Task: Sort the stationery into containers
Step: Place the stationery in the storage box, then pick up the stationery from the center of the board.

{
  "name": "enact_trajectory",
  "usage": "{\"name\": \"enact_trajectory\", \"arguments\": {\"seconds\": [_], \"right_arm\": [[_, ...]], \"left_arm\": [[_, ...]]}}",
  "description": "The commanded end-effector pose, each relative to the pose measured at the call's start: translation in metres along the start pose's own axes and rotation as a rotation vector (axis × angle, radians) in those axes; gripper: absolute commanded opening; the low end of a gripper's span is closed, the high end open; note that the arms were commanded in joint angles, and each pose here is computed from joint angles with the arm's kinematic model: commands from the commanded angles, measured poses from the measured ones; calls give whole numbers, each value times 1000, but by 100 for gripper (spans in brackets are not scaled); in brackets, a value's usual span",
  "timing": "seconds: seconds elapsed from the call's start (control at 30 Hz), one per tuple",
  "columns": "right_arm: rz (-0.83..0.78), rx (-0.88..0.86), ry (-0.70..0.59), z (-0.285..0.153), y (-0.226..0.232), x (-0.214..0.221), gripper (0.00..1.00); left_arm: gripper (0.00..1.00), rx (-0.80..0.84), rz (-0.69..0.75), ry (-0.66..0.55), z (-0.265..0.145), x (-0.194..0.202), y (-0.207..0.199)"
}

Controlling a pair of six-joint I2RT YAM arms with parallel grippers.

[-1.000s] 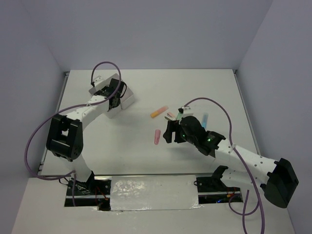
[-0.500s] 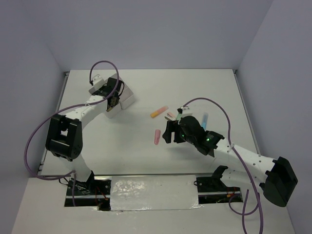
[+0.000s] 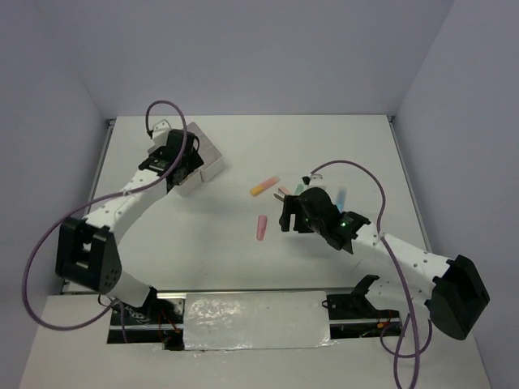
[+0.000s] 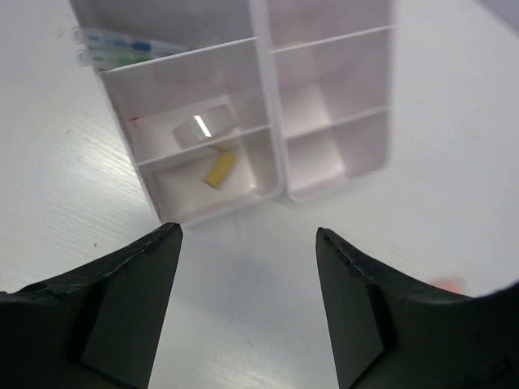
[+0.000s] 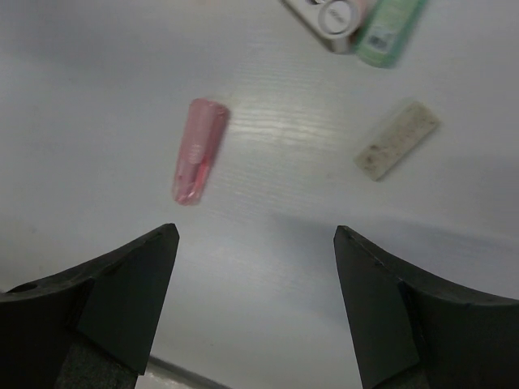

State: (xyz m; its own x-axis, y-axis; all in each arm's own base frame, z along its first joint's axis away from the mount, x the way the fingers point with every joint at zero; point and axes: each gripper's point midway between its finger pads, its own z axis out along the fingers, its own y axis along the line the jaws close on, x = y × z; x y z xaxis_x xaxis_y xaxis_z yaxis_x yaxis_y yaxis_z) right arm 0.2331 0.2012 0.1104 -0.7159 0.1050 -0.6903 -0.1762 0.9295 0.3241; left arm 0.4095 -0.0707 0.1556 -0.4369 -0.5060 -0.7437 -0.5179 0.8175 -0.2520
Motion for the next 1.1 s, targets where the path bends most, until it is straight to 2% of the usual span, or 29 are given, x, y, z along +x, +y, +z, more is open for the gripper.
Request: {"name": "enact_trajectory", "arguments": {"seconds": [0.0,0.07,0.23,0.37,0.43,0.5,0.63,0.9,1.0,1.03,1.07], "right_arm": [[92,194,13,10,-40,-12,85],[147,251,10,16,-57,-15,86],[188,367,39,33,-83,-9,85],[208,384,56,47,-85,-11,82],[211,375,62,54,-82,-13,79],[219,397,62,59,-84,-14,75],[224,427,70,67,-86,-14,67],[253,489,111,79,-98,7,57],[246,484,129,83,-100,14,49],[239,486,136,84,-100,15,42],[236,473,147,85,-99,18,38]], "left_arm": [[80,245,71,-12,-61,-23,-27],[80,336,120,4,-88,-24,-30],[80,503,339,94,-152,13,-28],[84,597,408,70,-183,19,-6],[87,601,472,62,-181,30,8],[88,539,511,86,-168,44,26],[88,534,514,125,-153,72,39],[88,562,508,123,-158,69,38],[88,572,509,121,-159,69,38],[88,571,512,123,-159,70,38],[88,570,510,125,-159,70,38]]}}
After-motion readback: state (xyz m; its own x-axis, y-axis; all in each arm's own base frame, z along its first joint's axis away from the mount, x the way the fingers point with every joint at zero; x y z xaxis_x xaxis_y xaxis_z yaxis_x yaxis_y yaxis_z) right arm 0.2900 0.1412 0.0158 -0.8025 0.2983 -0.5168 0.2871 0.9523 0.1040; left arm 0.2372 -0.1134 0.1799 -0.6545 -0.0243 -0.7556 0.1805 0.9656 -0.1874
